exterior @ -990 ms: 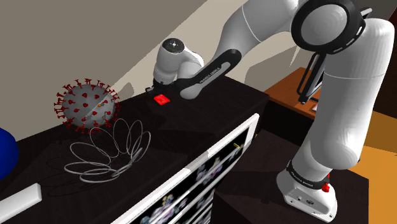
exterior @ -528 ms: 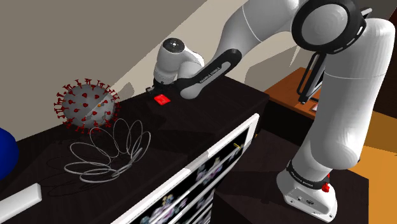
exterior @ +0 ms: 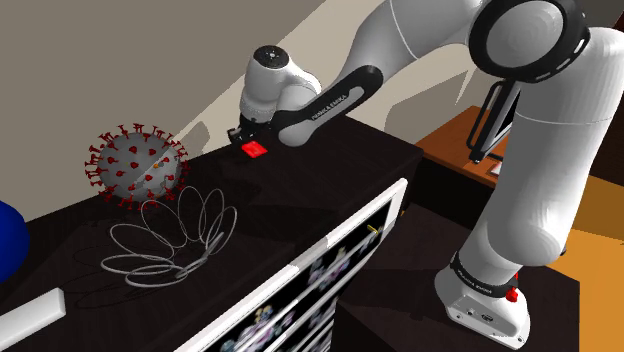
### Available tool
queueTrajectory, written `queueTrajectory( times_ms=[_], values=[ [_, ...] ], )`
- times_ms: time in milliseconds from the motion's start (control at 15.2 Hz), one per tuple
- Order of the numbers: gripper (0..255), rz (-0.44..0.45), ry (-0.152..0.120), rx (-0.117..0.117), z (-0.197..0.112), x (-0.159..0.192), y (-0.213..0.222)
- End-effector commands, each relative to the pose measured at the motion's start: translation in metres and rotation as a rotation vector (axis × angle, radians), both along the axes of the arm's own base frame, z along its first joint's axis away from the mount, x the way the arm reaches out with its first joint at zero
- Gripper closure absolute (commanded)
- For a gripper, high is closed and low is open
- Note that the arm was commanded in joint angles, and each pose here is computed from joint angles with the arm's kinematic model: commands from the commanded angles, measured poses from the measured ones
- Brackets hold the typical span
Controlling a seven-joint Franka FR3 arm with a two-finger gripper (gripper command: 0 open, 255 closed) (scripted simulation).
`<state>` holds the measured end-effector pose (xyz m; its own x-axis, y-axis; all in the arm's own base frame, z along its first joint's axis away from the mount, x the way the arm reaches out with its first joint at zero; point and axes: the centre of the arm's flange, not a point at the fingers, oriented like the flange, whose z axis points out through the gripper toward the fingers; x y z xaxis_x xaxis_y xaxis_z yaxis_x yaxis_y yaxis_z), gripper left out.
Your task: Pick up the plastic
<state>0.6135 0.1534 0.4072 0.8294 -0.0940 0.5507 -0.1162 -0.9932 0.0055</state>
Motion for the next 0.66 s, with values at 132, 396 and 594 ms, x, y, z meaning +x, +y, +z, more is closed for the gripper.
queueTrajectory(
  times_ms=[132,396,594],
  values=[
    [255,0.000,0.001,0.000,0.020,0.000,0.000],
    [255,0.000,0.001,0.000,0.041,0.000,0.000],
    [255,0.000,0.001,0.000,0.047,0.000,0.000]
  ],
)
